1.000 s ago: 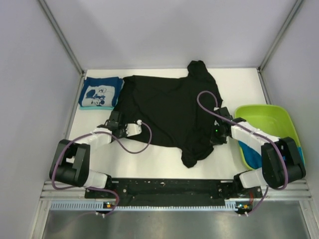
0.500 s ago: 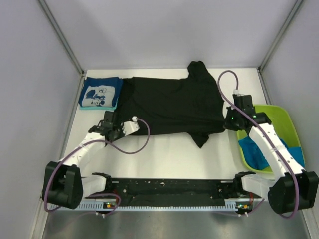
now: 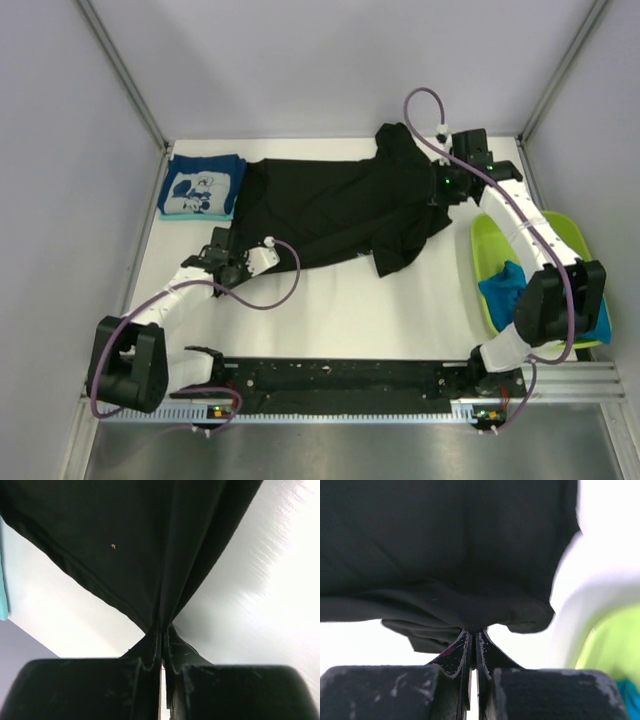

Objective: Fold and stack the t-shirts
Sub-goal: Grap the side of the flattened tshirt closest away from the robot with both arms

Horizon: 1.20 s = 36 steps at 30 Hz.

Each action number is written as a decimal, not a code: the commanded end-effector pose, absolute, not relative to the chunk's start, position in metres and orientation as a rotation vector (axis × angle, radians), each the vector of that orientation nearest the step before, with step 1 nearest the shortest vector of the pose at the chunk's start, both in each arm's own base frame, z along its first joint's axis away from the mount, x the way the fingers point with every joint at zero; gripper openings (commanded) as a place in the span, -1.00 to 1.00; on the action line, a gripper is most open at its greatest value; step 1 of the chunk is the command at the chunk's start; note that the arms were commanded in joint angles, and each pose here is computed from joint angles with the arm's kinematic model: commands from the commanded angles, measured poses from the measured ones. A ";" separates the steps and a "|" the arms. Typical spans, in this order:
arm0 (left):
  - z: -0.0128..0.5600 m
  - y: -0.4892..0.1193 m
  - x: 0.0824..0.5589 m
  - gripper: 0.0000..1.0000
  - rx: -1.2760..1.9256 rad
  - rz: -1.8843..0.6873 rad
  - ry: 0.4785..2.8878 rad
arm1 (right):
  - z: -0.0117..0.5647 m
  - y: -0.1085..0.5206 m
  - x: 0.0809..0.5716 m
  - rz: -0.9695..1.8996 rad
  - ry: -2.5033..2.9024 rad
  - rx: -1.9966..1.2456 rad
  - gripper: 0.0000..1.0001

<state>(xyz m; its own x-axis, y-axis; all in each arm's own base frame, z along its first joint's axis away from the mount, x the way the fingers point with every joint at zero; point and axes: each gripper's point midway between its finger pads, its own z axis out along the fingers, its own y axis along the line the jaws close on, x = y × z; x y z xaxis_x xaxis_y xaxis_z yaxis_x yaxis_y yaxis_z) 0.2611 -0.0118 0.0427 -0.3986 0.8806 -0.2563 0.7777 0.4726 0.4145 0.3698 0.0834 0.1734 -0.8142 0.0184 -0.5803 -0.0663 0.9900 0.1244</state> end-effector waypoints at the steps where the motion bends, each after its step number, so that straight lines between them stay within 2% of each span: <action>1: 0.055 -0.012 0.285 -1.00 1.300 0.363 2.260 | 0.199 0.145 0.408 0.469 2.322 -0.352 -0.85; 3: 0.054 -0.013 0.287 -1.00 1.296 0.355 2.274 | 0.180 0.144 0.433 0.427 2.339 -0.313 -0.78; 6: 0.055 -0.014 0.288 -1.00 1.289 0.349 2.280 | 0.157 0.120 0.471 0.280 2.402 -0.174 -0.36; 7: 0.054 -0.014 0.287 -1.00 1.287 0.344 2.282 | 0.149 0.113 0.477 0.269 2.444 -0.123 -0.29; 9: 0.055 -0.014 0.287 -1.00 1.286 0.344 2.277 | 0.148 0.105 0.477 0.238 2.502 -0.083 -0.18; 12: 0.053 -0.013 0.284 -1.00 1.284 0.349 2.276 | 0.163 0.088 0.453 0.139 2.502 -0.055 0.03; 16: 0.052 -0.012 0.282 -1.00 1.275 0.349 2.278 | 0.164 0.057 0.391 -0.003 2.506 0.069 0.06; 20: 0.053 -0.013 0.283 -1.00 1.266 0.348 2.279 | 0.126 0.071 0.345 0.157 2.555 0.131 0.03; 28: 0.057 -0.014 0.281 -1.00 1.248 0.334 2.287 | 0.062 0.077 0.365 0.143 2.664 0.137 -0.03; 36: 0.057 -0.009 0.280 -1.00 1.249 0.369 2.275 | 0.021 0.098 0.363 0.274 2.728 0.093 -0.08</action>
